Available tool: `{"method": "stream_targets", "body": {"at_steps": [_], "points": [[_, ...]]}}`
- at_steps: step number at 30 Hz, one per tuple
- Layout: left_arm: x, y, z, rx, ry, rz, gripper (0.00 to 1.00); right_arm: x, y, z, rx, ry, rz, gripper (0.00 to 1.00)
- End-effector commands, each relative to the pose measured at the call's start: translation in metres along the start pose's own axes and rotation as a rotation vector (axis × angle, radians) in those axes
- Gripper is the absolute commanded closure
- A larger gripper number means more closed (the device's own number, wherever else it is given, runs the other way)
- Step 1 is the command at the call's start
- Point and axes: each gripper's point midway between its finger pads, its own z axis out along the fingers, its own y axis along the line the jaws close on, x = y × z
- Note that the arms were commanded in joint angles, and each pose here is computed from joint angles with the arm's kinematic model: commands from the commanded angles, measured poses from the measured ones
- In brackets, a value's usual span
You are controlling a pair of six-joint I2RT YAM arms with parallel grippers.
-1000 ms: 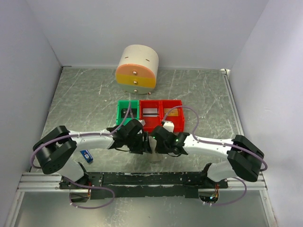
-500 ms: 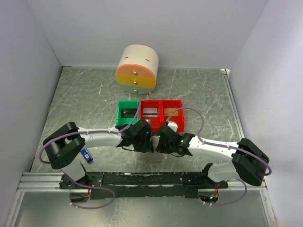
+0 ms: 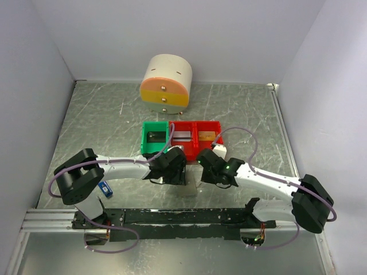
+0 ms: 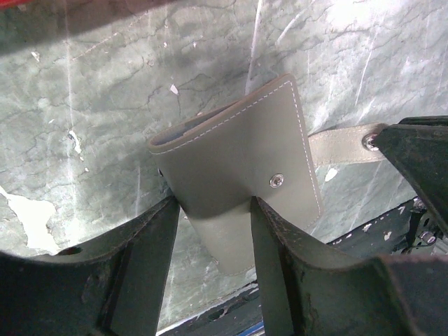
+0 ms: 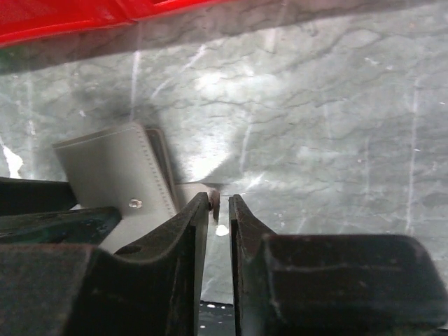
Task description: Take the credit cards out of the card holder
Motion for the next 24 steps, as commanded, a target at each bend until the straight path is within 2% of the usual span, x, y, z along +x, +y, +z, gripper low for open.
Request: {"method": "stream_targets", "body": {"at_steps": [1,16,24], "points": [[0.016,0.036,0.0,-0.132,0.031,0.029,0.42,0.005,-0.013,0.002,-0.007,0.013,0.014,0.8],[0.015,0.033,-0.003,-0.115,0.028,0.026,0.41,0.011,-0.001,0.014,-0.107,0.058,0.025,0.77],[0.011,0.03,-0.008,-0.096,0.008,0.026,0.4,0.014,0.0,0.016,-0.136,0.062,0.042,0.9]]}}
